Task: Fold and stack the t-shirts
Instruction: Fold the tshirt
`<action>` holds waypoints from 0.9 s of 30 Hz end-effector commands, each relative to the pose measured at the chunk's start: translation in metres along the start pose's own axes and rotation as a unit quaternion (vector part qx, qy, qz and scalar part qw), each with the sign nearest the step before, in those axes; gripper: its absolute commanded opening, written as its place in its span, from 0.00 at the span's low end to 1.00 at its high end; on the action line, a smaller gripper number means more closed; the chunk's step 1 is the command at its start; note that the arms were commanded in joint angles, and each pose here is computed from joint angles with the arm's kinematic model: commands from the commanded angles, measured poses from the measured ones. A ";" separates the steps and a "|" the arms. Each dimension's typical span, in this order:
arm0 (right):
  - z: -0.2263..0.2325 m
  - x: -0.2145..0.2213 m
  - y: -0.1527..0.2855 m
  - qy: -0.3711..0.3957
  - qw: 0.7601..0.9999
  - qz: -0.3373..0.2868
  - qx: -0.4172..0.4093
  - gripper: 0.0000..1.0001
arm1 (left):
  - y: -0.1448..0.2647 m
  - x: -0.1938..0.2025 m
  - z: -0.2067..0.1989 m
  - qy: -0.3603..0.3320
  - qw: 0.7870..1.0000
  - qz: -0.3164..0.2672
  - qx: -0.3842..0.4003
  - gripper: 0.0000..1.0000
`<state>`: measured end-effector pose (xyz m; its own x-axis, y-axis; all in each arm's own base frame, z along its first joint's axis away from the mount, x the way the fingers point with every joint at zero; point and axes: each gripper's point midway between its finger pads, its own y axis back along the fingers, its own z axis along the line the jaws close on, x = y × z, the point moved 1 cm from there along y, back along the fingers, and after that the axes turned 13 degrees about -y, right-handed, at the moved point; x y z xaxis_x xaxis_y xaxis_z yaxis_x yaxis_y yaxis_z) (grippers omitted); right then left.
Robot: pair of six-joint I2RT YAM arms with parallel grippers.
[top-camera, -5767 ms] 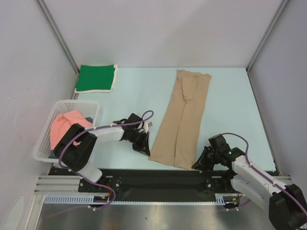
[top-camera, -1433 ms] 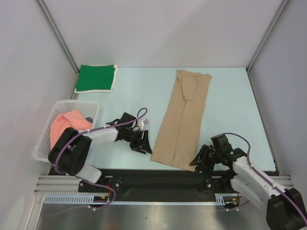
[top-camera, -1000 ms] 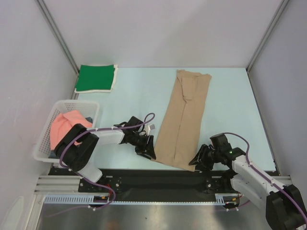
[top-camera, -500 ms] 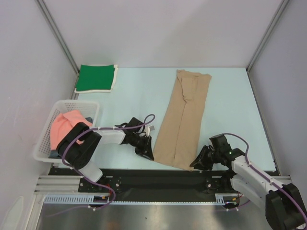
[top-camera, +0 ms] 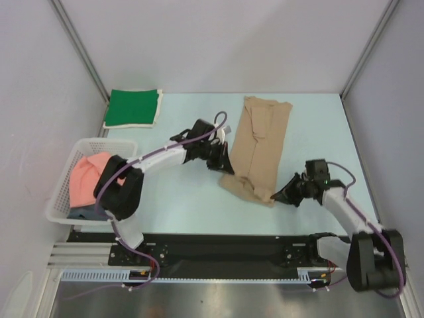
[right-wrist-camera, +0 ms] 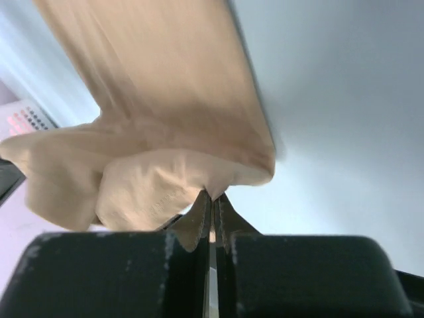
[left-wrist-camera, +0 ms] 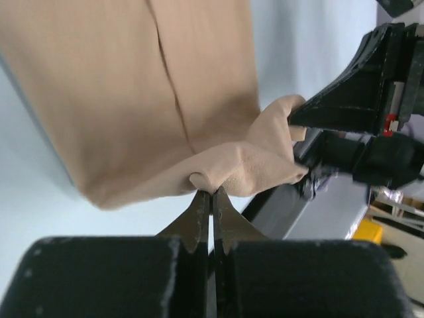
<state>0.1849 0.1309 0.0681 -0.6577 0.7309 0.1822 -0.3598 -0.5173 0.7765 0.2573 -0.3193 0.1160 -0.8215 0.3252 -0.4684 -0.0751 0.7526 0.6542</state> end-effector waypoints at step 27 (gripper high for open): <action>0.132 -0.212 -0.039 0.059 0.998 0.012 -0.016 0.00 | -0.054 -0.186 0.097 0.080 0.987 -0.141 0.019 0.00</action>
<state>0.4150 0.0598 0.0707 -0.7172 0.6814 0.1462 -0.3494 -0.5331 0.7706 0.4578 -0.3622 0.0978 -0.8602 0.0340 -0.5089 -0.2813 0.8006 0.5290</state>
